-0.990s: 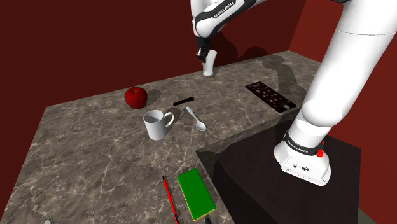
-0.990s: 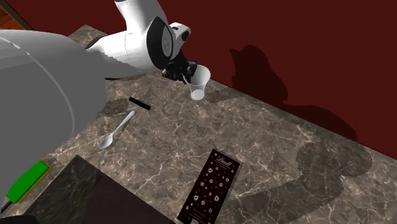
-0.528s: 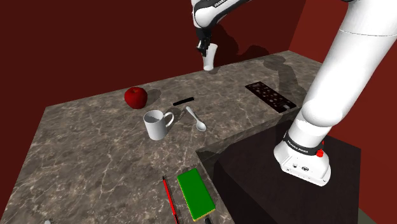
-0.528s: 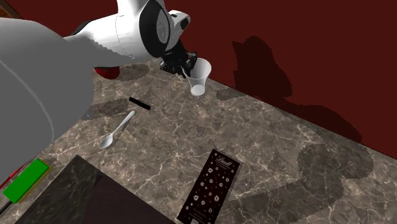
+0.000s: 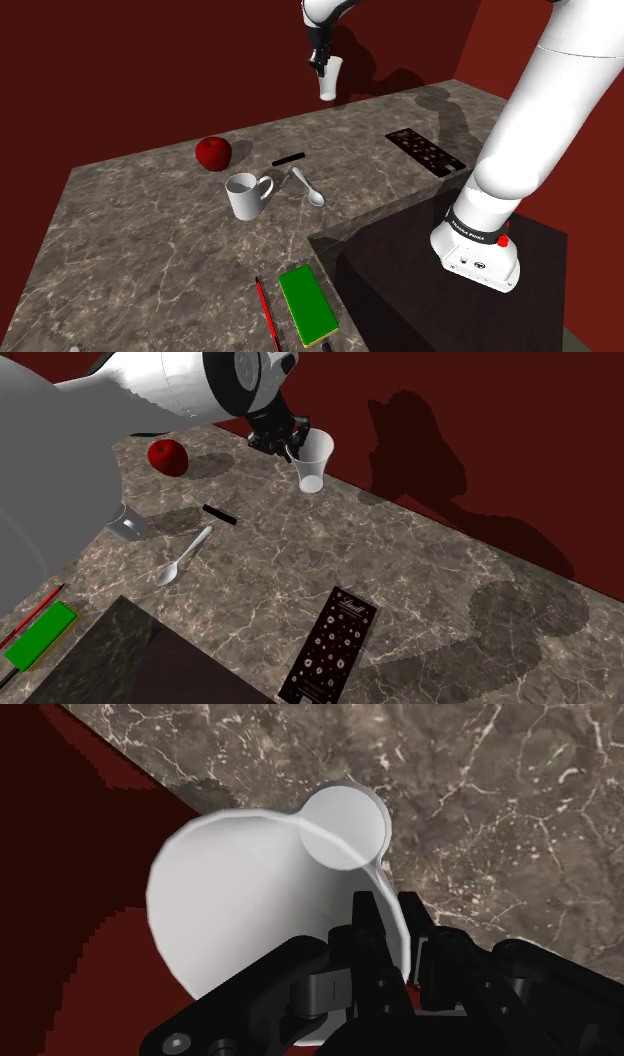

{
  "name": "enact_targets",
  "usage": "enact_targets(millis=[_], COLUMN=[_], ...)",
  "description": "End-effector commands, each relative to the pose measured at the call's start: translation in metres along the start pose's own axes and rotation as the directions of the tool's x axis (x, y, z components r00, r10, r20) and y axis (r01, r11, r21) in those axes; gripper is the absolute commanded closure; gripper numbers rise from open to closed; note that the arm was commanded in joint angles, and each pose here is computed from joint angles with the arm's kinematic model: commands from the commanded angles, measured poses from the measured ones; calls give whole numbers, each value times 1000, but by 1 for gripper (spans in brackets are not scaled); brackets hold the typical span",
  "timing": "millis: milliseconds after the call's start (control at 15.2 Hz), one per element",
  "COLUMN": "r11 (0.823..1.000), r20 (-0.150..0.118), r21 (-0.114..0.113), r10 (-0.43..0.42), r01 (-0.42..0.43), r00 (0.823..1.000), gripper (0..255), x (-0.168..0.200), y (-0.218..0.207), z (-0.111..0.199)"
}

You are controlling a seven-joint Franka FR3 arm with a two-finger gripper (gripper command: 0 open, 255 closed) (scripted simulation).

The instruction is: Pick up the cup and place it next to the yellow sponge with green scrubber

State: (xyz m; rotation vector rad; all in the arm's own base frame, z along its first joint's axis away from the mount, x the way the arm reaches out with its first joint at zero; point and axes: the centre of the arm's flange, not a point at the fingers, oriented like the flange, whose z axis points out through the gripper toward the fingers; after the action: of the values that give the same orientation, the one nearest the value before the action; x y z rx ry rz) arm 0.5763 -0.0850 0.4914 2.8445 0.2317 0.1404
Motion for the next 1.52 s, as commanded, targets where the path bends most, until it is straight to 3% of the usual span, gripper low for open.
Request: enact_targets(millis=[0,858,1452], r11=[1000,1000,1000], r20=[0,0,0], r21=[0,0,0], r10=[0,0,0], r01=[0,0,0], r00=[1000,1000,1000], gripper=[255,255,255], x=[1,6,-40], y=[3,22,-82], z=[-12,-77,-112])
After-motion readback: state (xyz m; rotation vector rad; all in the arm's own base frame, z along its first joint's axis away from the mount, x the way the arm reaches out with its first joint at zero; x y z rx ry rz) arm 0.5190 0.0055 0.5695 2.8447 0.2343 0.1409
